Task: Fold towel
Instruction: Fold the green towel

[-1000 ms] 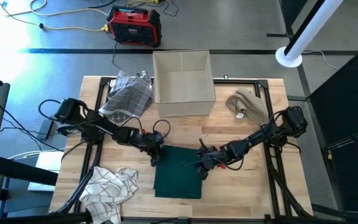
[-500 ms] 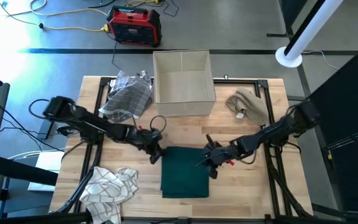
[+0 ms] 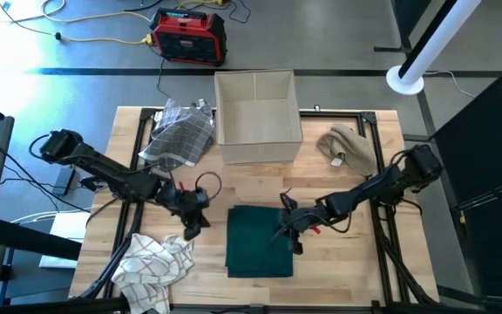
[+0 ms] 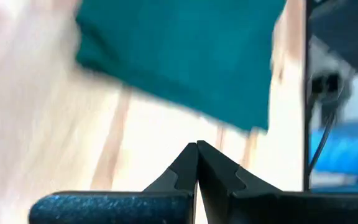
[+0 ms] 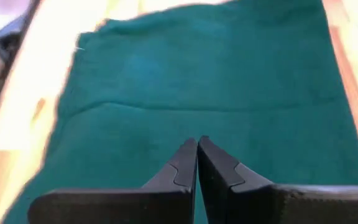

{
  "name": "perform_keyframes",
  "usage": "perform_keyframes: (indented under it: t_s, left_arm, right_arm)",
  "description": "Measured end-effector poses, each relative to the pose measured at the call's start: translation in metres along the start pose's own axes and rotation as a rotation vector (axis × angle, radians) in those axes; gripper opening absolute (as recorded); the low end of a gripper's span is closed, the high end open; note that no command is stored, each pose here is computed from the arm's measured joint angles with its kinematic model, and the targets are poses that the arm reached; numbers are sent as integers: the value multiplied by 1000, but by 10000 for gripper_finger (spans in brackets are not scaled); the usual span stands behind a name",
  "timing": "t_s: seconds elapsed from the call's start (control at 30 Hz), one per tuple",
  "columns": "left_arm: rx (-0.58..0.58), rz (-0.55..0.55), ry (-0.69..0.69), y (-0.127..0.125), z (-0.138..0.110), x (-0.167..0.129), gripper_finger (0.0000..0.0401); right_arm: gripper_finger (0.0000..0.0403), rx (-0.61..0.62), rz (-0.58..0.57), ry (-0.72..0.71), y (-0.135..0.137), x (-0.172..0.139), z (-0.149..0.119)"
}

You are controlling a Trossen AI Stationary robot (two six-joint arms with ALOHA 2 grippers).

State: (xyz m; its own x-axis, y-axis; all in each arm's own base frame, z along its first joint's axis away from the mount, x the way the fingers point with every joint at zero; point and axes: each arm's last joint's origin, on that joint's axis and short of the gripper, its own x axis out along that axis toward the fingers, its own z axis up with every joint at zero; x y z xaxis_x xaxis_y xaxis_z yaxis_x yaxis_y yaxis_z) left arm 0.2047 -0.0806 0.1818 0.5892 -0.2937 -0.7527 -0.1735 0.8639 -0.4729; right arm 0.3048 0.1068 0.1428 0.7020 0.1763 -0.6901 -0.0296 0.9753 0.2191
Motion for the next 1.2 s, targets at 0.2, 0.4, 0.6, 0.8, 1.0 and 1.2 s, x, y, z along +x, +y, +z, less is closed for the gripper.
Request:
perform_keyframes:
  t_s: [0.2,0.4,0.6,0.8,1.0,1.2]
  left_arm:
    - [30,22,54,-3,-10,0,0]
    - [84,20,71,-3,-12,-1,0]
    - [94,60,84,0,-14,-1,0]
    - [103,78,103,2,-16,-2,0]
    - [114,109,136,5,-19,-2,0]
    - [155,115,145,6,-19,-3,0]
  right_arm:
    - [0,58,-11,-59,-6,4,24]
    - [0,92,-15,-62,-27,19,27]
    - [0,241,50,98,-37,41,5]
    - [0,226,82,288,-18,34,-13]
    - [0,190,87,421,8,5,-39]
    - [0,231,47,550,22,-43,-76]
